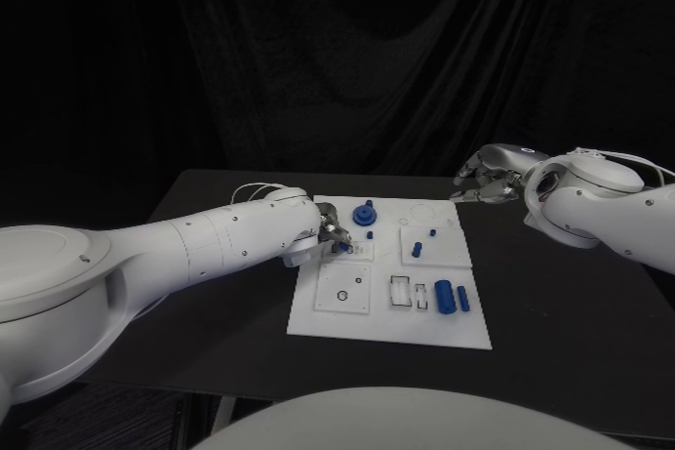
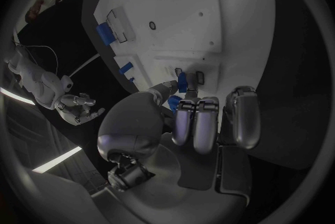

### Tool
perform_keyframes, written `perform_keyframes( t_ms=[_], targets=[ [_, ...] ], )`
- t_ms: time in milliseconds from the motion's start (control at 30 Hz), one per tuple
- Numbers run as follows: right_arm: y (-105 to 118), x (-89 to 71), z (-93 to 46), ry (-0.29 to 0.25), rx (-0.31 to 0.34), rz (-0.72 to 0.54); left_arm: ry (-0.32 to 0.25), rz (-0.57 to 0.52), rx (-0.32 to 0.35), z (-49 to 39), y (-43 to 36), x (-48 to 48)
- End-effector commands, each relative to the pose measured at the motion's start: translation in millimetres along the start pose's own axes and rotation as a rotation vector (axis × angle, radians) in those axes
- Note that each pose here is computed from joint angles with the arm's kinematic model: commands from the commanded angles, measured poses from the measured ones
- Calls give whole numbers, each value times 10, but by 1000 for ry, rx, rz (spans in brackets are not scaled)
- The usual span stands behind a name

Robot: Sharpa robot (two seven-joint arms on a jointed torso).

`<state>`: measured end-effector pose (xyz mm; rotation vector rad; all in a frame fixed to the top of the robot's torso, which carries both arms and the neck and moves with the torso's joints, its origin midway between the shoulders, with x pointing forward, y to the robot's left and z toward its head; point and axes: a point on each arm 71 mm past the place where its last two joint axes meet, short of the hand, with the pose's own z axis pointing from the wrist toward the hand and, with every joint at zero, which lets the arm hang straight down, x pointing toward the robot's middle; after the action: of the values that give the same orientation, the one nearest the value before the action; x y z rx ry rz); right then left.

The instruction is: Assemble the parts on the task board

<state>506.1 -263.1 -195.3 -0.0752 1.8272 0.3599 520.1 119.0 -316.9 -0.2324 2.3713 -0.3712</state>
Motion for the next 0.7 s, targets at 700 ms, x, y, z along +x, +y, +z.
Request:
perform_keyframes(
  t_ms=[700],
  targets=[
    [-21,28,3,27,29,-9,28,3,19,19,-44,130]
  ],
)
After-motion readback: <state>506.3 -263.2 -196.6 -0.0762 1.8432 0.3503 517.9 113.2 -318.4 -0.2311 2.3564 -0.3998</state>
